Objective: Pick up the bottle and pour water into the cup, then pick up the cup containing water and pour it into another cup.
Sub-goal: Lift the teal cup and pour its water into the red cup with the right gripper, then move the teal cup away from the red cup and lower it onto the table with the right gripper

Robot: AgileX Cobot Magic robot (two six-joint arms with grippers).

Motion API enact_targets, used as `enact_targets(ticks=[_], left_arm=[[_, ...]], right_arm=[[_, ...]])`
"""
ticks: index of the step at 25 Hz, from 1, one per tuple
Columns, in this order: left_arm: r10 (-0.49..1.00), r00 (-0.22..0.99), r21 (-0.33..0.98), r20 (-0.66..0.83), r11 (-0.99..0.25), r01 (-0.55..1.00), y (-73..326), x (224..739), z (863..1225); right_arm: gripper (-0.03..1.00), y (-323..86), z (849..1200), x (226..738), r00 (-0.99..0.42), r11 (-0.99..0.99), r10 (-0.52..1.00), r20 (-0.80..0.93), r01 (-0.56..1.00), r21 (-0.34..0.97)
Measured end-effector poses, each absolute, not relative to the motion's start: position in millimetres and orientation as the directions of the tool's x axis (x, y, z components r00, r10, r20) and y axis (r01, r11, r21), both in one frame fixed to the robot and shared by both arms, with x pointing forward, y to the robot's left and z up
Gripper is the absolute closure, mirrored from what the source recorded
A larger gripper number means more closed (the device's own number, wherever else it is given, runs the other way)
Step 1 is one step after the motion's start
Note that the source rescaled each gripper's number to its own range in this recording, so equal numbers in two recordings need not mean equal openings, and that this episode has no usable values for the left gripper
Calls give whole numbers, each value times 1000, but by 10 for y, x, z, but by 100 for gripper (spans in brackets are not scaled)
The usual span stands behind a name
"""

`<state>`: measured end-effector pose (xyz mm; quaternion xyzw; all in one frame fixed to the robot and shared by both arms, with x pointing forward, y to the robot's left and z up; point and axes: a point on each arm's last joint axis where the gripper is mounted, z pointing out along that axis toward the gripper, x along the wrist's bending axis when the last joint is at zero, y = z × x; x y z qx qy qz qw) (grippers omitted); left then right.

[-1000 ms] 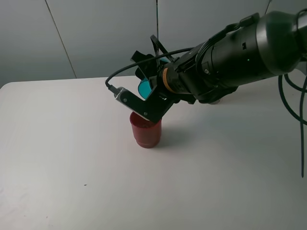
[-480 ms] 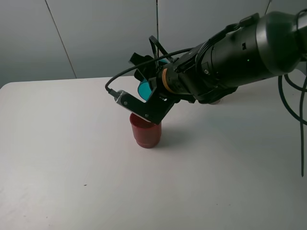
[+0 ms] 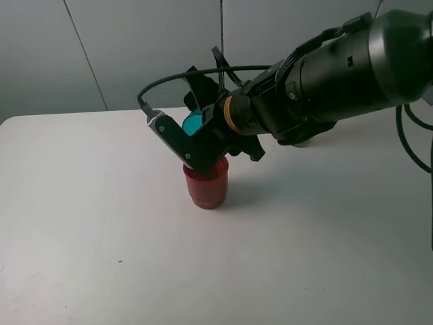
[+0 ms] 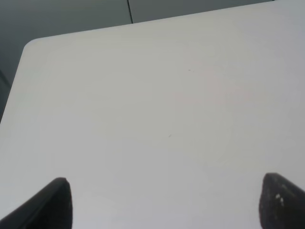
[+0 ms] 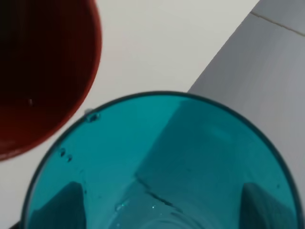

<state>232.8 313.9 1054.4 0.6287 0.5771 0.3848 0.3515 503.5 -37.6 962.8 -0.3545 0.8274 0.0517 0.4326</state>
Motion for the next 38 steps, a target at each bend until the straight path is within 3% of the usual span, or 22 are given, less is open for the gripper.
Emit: enact_targets(ticks=[4, 7, 10, 12, 17, 25, 38], left_arm=[[996, 38, 886, 78, -87, 455, 3139, 2328, 10544], [996, 38, 886, 78, -87, 455, 3139, 2328, 10544], [996, 38, 886, 78, -87, 455, 3139, 2328, 10544], [996, 38, 886, 78, -87, 455, 3139, 2328, 10544], [996, 38, 886, 78, -87, 455, 3139, 2328, 10544], [996, 38, 886, 78, -87, 455, 3139, 2328, 10544], [996, 38, 886, 78, -87, 455, 3139, 2328, 10544]], right_arm=[[84, -450, 9824, 5035, -574, 837, -249, -780, -533, 125], [84, -542, 9966, 5080, -705, 849, 50, -707, -343, 402], [84, -662, 9998, 5088, -766, 769, 281, -578, -181, 613], [84, -785, 9941, 5085, -777, 718, 372, -508, -106, 688], [84, -1111, 9647, 5023, -763, 611, 552, -335, 97, 785], [84, -1593, 9293, 4854, -687, 454, 698, -205, 203, 867], [84, -1673, 8678, 4938, -611, 400, 786, -89, 394, 827]])
